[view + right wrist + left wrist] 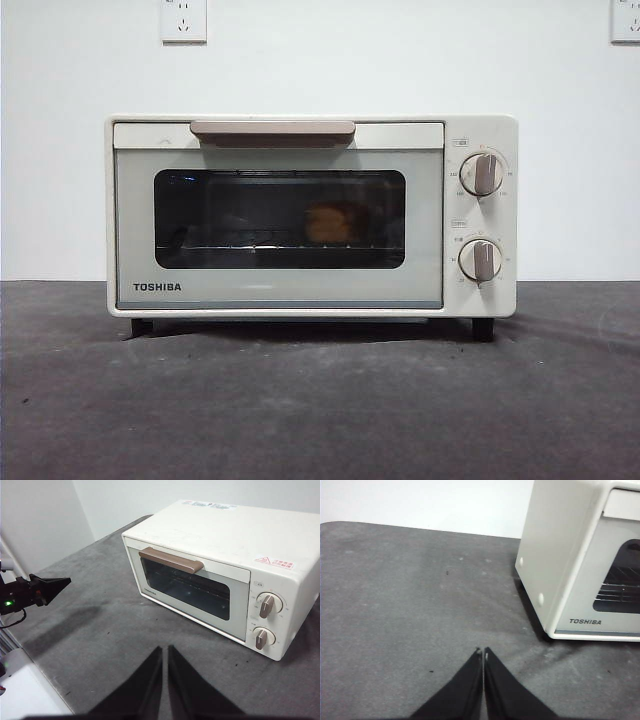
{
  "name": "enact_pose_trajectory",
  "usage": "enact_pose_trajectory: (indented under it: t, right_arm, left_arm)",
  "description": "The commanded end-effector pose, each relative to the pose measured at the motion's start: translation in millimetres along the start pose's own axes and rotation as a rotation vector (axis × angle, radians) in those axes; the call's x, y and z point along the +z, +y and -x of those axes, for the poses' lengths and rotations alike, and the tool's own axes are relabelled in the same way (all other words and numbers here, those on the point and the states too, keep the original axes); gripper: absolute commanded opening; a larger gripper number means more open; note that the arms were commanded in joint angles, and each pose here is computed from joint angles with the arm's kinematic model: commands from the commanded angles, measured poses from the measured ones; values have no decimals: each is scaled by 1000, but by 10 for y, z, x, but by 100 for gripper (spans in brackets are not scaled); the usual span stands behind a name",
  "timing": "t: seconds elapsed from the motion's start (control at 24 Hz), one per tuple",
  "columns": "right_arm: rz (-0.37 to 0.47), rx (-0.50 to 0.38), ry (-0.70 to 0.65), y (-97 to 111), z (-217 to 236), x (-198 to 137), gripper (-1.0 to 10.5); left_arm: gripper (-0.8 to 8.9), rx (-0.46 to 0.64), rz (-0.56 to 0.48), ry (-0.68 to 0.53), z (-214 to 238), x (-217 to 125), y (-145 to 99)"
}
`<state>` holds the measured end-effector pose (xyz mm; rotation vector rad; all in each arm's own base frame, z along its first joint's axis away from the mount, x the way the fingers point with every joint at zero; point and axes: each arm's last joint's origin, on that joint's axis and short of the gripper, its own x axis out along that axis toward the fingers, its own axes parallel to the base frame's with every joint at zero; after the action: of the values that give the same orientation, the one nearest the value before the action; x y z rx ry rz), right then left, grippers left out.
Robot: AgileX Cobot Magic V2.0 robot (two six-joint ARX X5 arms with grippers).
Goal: The left arm flap open the oven, the right arm pick bread and place it into oven, the left arm flap close the oven
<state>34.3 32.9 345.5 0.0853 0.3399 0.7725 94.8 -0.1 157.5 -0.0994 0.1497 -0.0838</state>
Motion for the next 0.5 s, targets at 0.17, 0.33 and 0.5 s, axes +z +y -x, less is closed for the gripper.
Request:
enact_pose_trajectory:
  t: [0.17,0.33,0.5]
  right_arm:
    - [13,12,-26,16,31,51,16]
    - [13,12,-26,16,31,51,16]
    - [13,12,-25,16,30,51,16]
  left_arm:
    - [10,16,-44,26,-20,-74,4]
    - [10,50,-54,27,-20,-77,8]
    - [10,69,-56,28,-20,-79,7]
